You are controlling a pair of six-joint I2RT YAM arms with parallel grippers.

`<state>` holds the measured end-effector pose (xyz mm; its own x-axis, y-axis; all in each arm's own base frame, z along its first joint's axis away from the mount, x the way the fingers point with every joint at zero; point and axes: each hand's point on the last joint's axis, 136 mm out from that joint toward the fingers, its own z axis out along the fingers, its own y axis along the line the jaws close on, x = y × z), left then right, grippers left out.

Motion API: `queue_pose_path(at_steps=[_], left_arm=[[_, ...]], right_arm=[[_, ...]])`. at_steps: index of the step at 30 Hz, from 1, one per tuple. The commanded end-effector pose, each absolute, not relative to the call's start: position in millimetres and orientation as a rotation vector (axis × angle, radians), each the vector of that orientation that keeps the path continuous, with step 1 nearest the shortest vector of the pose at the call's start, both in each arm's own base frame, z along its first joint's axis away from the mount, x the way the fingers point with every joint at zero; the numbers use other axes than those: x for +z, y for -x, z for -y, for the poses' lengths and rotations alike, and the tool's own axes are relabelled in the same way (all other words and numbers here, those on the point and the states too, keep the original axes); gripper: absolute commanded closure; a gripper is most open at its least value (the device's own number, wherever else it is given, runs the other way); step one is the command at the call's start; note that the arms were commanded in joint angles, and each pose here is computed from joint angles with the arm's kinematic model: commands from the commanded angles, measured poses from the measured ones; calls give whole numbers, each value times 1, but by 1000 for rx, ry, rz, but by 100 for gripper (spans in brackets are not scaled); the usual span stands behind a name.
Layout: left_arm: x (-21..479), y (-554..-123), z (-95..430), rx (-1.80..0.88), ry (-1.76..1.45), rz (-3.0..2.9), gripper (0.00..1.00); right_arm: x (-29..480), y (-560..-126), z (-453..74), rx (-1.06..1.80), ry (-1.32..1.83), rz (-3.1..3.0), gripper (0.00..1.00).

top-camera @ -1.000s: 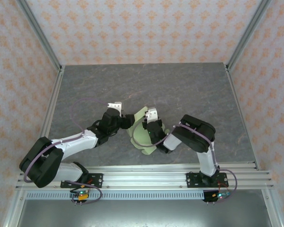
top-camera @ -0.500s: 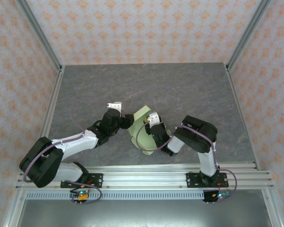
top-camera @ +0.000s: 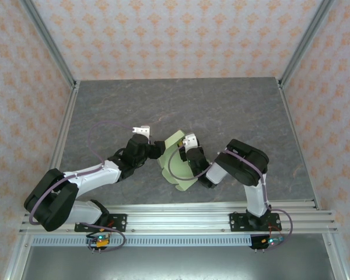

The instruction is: Fold the paper box

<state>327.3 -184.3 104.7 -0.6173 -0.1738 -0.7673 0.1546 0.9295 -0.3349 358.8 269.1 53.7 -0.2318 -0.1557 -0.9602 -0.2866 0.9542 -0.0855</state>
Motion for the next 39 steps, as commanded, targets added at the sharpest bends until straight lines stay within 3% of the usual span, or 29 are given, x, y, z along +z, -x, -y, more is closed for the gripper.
queue_pose_path(at_steps=[1,5,8,19,30,39], left_arm=[[75,-312,180,-400,-63,-2300,35],[76,-312,184,-416,-68,-2297,35],[76,-312,186,-423,-65,-2299,35],[77,-316,187,-404,-73,-2303,35],[72,-315,188,-410,-68,-2319,35],[69,-311,186,-408,-71,-2329,35]], right_arm=[[49,-372,-254,56,174,-1815,59],[44,-376,-221,-98,-38,-1786,70],[44,-372,-209,-131,-117,-1754,72],[61,-348,-251,237,113,-1790,51],[70,-302,-268,414,474,-1770,46],[74,-254,-323,713,789,-1688,45]])
